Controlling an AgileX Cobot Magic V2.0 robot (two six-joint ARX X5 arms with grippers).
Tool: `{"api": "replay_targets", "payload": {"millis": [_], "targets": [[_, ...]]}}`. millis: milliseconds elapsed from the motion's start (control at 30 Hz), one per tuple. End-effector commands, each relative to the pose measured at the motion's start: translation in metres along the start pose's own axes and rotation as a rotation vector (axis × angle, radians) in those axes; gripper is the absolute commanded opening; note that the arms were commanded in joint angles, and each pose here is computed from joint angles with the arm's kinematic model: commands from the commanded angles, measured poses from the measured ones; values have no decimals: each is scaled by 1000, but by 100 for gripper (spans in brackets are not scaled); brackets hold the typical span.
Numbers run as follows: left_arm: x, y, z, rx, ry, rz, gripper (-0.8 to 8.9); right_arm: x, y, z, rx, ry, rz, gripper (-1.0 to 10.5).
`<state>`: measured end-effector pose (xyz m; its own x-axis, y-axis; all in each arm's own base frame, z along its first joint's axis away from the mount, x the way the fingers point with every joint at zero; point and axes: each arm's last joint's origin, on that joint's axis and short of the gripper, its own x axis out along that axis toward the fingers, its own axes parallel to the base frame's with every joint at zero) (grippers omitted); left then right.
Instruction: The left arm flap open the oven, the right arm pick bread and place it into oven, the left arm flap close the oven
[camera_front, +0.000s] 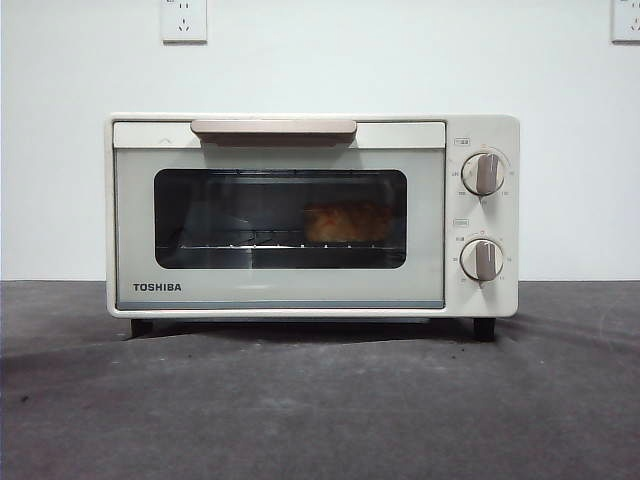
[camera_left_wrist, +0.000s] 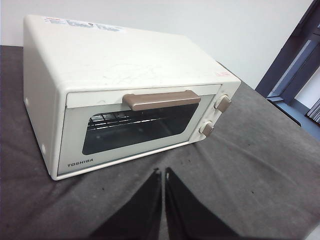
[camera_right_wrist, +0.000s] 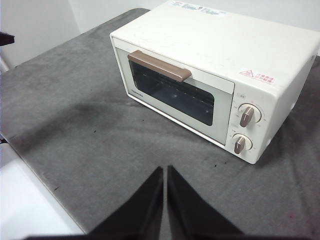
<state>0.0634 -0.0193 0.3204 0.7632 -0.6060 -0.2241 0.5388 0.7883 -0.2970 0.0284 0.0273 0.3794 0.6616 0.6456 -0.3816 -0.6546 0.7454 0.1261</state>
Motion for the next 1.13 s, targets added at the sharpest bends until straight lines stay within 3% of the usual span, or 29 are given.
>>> {"api": "replay_targets", "payload": {"millis": [33, 233, 367, 567, 733, 967, 1133], "targets": [[-2, -2, 4, 24, -21, -4, 20, -4, 1, 4, -8, -25, 6, 8], [8, 8, -15, 24, -23, -4, 20, -4, 1, 4, -8, -25, 6, 8], [23, 24, -46, 111, -86, 20, 20, -4, 1, 4, -8, -25, 6, 8], [42, 56, -105, 131, -177, 272, 20, -4, 1, 5, -8, -29, 7, 8], [46, 69, -127, 98, -191, 463, 20, -4, 1, 6, -8, -44, 9, 8], [49, 79, -138, 81, -194, 597, 20, -4, 1, 7, -8, -54, 10, 8], [52, 83, -145, 72, -179, 625, 20, -4, 1, 7, -8, -54, 9, 8]]}}
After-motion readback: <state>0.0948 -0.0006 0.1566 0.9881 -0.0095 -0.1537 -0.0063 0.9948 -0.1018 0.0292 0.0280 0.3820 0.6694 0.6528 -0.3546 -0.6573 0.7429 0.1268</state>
